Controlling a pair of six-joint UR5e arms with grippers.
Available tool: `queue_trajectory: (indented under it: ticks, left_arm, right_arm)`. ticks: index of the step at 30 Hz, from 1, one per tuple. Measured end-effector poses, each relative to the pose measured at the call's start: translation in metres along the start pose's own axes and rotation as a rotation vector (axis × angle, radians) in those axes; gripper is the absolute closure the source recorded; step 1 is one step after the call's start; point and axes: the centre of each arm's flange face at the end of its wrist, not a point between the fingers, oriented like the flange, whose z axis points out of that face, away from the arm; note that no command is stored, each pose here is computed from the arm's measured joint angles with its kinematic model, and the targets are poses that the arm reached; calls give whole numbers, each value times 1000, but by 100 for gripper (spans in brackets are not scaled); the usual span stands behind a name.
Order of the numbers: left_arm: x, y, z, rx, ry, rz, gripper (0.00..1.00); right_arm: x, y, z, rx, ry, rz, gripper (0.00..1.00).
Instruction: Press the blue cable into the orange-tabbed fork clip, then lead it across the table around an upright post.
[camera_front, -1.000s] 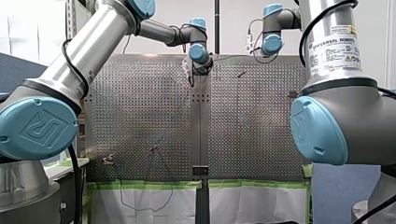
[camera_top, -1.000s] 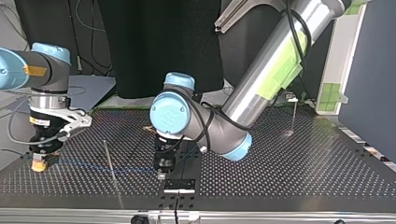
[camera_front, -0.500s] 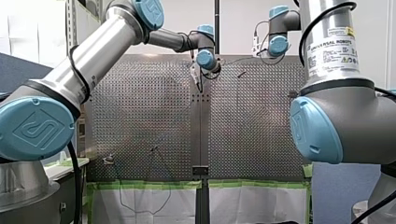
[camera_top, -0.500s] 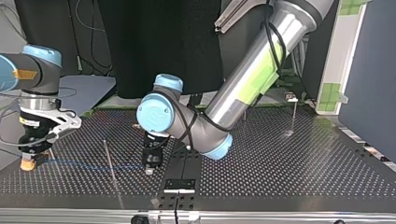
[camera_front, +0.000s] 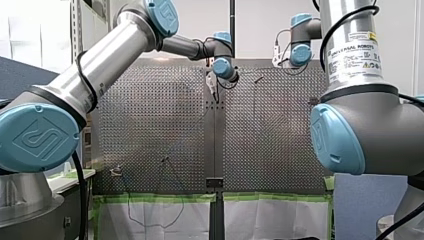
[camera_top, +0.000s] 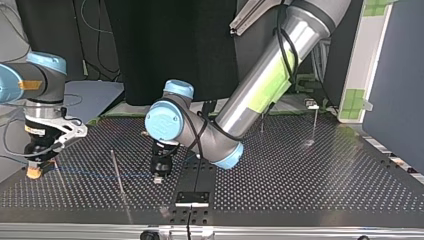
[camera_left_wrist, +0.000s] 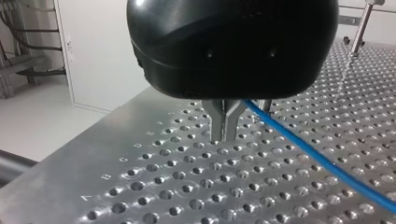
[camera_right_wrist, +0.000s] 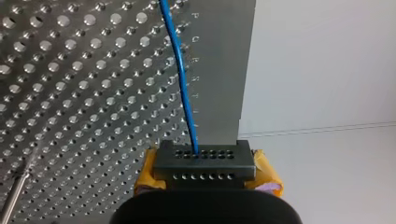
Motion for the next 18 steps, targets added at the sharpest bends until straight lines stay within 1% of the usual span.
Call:
queue_trajectory:
  ticks: [3, 5, 8, 11, 15, 18]
  left_arm:
    - [1, 0, 1, 5, 2, -4, 100]
    - [3, 1, 2, 6, 5, -13, 100]
    - [7, 4, 4, 5, 10, -23, 100]
    - [17, 8, 8, 1, 22, -23, 100]
    - [30, 11, 11, -6, 36, -19, 100]
    - [32, 13, 12, -9, 38, -20, 100]
  right_arm:
    - [-5, 2, 2, 1, -6, 1, 100]
    - [-11, 2, 5, 8, -12, 3, 100]
    - [-20, 2, 10, 25, -18, 11, 100]
    - [-31, 2, 15, 40, -26, 17, 100]
    - [-40, 3, 20, 46, -29, 20, 100]
    - [-48, 3, 23, 47, -33, 20, 100]
